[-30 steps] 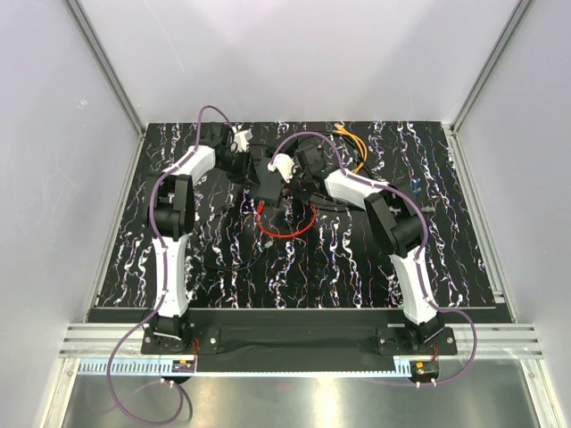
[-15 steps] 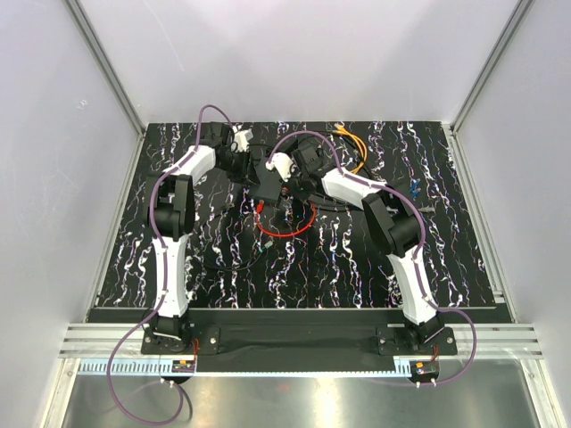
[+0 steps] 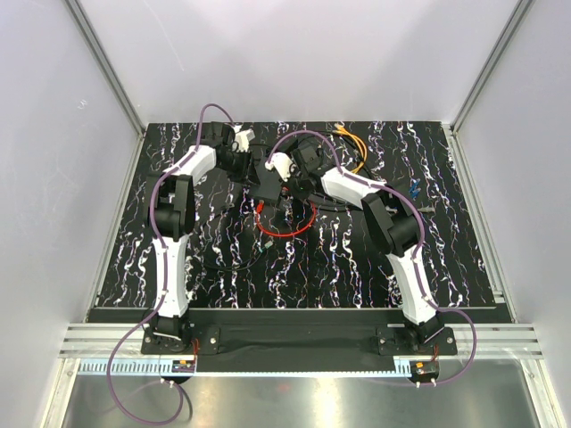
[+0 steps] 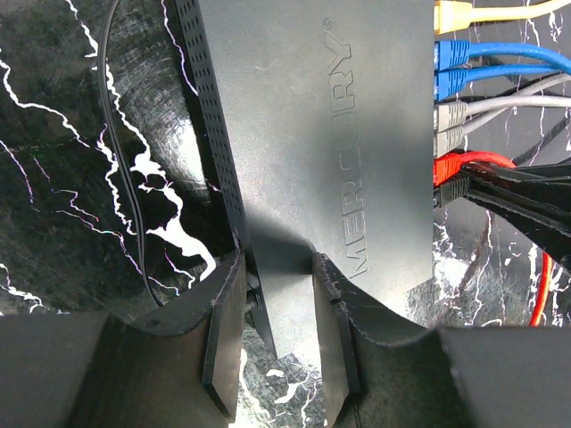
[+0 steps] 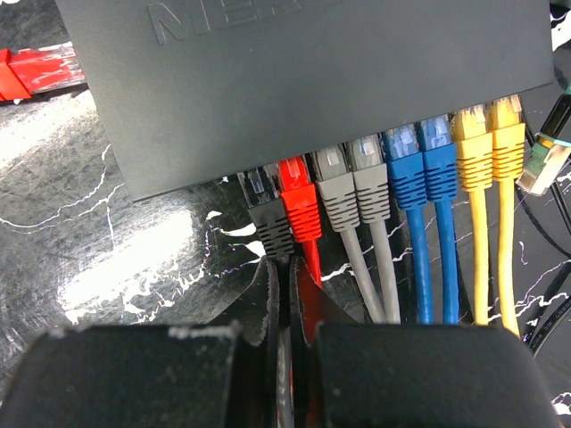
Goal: Insert the plug into the switch port
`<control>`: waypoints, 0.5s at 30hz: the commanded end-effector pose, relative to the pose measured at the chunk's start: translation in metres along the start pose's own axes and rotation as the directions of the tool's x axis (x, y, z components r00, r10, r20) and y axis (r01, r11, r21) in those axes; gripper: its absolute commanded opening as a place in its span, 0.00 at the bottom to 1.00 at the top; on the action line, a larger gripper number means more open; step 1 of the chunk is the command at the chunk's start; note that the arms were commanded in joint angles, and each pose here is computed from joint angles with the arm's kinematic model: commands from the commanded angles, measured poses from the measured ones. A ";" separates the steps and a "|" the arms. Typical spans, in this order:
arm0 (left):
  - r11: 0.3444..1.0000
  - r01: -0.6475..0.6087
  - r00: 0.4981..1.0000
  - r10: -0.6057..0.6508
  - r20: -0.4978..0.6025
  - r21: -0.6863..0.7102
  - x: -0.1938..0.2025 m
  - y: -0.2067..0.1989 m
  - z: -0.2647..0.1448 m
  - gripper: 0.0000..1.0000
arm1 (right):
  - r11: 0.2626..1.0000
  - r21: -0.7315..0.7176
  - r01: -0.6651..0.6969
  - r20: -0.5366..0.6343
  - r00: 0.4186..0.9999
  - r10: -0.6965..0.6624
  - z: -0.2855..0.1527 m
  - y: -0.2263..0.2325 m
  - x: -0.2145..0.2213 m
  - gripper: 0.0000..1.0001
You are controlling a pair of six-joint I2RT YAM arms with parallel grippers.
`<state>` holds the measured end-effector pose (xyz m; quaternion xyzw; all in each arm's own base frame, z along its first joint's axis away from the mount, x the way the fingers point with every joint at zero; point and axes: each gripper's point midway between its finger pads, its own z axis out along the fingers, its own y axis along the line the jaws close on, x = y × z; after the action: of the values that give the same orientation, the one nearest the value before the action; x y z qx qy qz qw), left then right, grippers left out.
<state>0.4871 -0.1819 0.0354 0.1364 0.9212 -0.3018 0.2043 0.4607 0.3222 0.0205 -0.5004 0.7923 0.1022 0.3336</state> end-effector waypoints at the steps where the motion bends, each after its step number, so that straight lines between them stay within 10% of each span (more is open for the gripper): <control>1: 0.954 0.047 0.958 0.042 -0.285 0.297 0.091 -0.099 0.057 0.23 | 0.976 -0.095 0.195 0.422 0.896 -0.138 0.022 0.068 -0.125 0.00; 15: 0.937 0.057 0.937 0.070 -0.344 0.345 0.107 -0.098 0.054 0.25 | 0.950 -0.136 0.281 0.396 0.894 -0.208 0.018 0.077 -0.120 0.00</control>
<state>0.4859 -0.1823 0.0351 0.1634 0.9173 -0.3039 0.1985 0.4603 0.3247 0.0211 -0.5409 0.7707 0.0913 0.3243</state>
